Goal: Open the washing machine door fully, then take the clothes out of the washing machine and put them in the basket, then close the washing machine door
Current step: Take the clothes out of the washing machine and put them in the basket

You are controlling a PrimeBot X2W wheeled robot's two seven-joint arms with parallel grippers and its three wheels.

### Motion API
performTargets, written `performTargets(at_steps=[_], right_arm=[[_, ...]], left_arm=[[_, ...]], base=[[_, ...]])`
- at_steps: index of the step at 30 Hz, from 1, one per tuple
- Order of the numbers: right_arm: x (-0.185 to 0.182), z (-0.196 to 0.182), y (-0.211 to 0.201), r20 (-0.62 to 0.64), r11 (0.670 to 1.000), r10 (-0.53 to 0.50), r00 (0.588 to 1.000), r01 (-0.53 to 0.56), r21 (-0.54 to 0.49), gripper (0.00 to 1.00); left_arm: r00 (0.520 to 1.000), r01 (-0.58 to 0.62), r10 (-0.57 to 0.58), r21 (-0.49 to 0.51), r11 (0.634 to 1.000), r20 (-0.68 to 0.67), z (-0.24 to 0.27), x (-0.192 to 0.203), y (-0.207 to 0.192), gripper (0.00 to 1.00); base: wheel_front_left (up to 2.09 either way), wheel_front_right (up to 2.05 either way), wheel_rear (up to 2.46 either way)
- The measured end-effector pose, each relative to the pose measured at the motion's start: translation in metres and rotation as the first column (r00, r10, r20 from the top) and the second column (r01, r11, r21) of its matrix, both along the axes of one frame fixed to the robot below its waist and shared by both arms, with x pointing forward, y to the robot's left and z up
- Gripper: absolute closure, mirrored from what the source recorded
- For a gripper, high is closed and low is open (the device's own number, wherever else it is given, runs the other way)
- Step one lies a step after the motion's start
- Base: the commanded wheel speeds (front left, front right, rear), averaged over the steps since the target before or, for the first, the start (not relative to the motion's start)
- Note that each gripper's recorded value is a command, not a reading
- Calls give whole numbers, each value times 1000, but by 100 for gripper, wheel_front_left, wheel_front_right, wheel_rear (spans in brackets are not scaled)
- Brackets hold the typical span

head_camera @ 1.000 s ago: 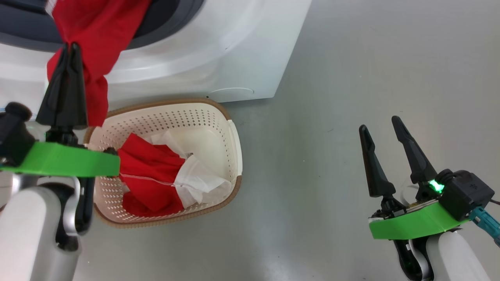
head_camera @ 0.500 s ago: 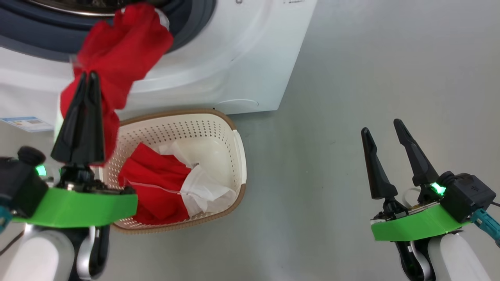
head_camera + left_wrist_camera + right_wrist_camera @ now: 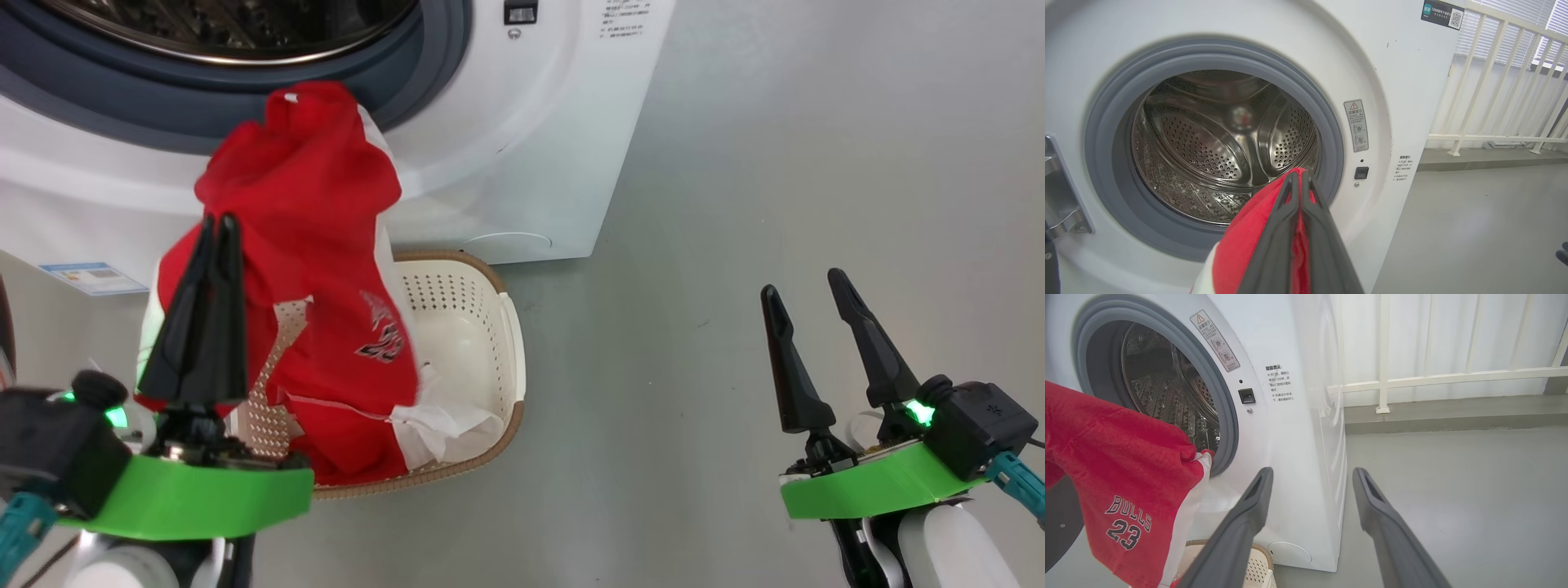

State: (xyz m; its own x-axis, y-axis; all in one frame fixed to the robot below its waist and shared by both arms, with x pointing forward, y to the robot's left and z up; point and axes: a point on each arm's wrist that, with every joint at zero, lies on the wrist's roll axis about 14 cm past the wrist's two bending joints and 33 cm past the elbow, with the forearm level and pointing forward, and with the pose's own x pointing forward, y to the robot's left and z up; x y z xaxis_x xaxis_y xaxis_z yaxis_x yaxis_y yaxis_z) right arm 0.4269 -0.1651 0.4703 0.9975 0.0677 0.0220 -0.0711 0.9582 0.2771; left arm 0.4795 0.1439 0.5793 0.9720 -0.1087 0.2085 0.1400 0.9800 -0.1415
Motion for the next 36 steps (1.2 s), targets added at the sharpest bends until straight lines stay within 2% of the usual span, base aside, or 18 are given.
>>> performTargets(at_steps=[10,19,36], right_arm=[[1,-4,-1,-10,1000,-1,1000,1,-1,0],[2,-14,1,-36,1000,3,999,-3,-2,0],[9,-34,-4,-81,1000,-7,997,6,-11,0]], left_arm=[[984,13,-17,-24,1000,-175,-59,-2,-10,100],[926,3,-21,-47,999,-377,-142,-2,-10,100],[849,-14,-16,-53,998,-528,-229,24,-14,100]], base=[[0,0,0],[0,0,0],[0,0,0]])
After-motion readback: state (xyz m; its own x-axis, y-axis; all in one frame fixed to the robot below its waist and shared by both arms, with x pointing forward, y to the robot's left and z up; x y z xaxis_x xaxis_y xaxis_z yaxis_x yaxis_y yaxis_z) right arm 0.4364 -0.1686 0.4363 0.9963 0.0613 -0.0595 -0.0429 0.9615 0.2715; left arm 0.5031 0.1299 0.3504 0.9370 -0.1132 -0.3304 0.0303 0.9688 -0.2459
